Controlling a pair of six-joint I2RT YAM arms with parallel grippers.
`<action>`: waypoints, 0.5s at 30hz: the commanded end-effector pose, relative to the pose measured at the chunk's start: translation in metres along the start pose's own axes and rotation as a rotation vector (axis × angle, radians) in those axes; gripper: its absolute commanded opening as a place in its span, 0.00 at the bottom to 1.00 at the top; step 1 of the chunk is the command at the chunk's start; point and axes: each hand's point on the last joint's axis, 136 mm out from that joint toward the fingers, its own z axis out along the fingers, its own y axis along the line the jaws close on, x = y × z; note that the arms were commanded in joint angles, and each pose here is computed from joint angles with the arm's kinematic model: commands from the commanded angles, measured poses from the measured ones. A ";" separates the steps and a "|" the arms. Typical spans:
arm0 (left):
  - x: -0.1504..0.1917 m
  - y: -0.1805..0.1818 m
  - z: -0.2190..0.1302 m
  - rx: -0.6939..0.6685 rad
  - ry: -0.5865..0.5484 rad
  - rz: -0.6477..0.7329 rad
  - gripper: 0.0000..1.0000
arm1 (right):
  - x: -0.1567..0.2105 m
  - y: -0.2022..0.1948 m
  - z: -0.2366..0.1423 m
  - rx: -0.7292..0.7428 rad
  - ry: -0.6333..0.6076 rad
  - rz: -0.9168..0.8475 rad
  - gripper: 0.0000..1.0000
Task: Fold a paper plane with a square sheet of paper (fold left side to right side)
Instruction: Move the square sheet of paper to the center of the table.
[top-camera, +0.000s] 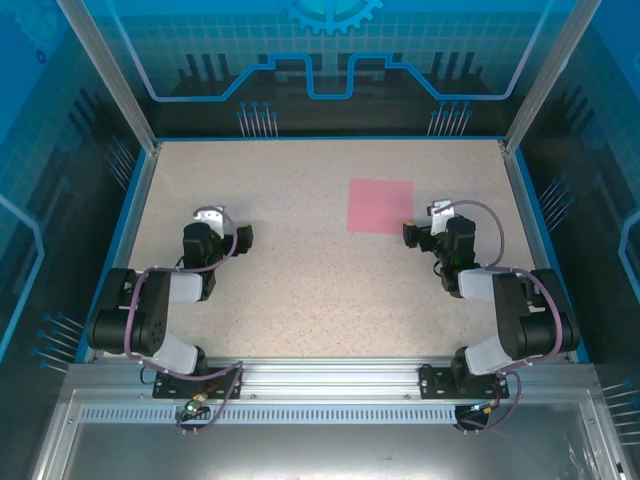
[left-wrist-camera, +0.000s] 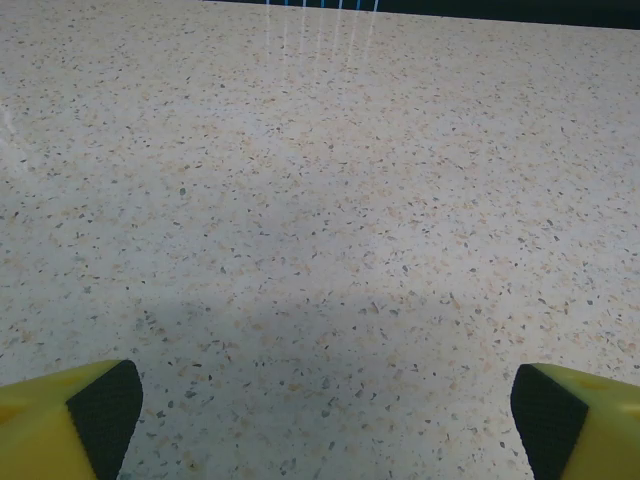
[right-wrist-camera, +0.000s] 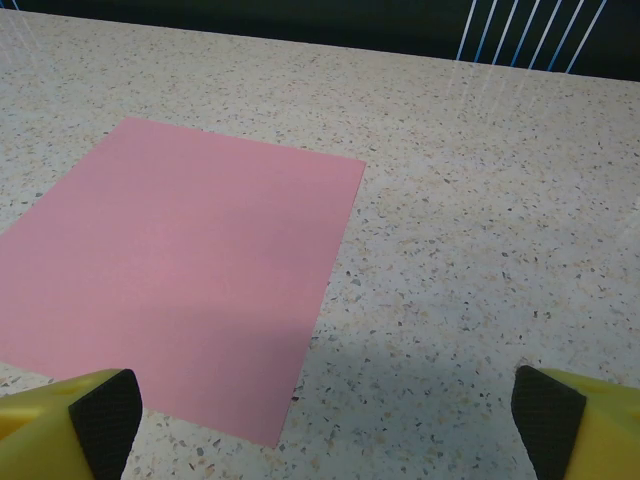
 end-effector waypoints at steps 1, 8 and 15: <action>-0.014 0.000 0.002 0.007 -0.032 -0.007 0.99 | 0.000 -0.006 0.001 0.010 -0.006 -0.004 0.99; -0.013 0.000 0.002 0.007 -0.032 -0.007 0.99 | 0.000 -0.006 0.001 0.009 -0.006 -0.003 0.99; -0.013 0.000 0.002 0.007 -0.031 -0.006 0.99 | -0.001 -0.005 0.001 0.009 -0.007 -0.003 0.99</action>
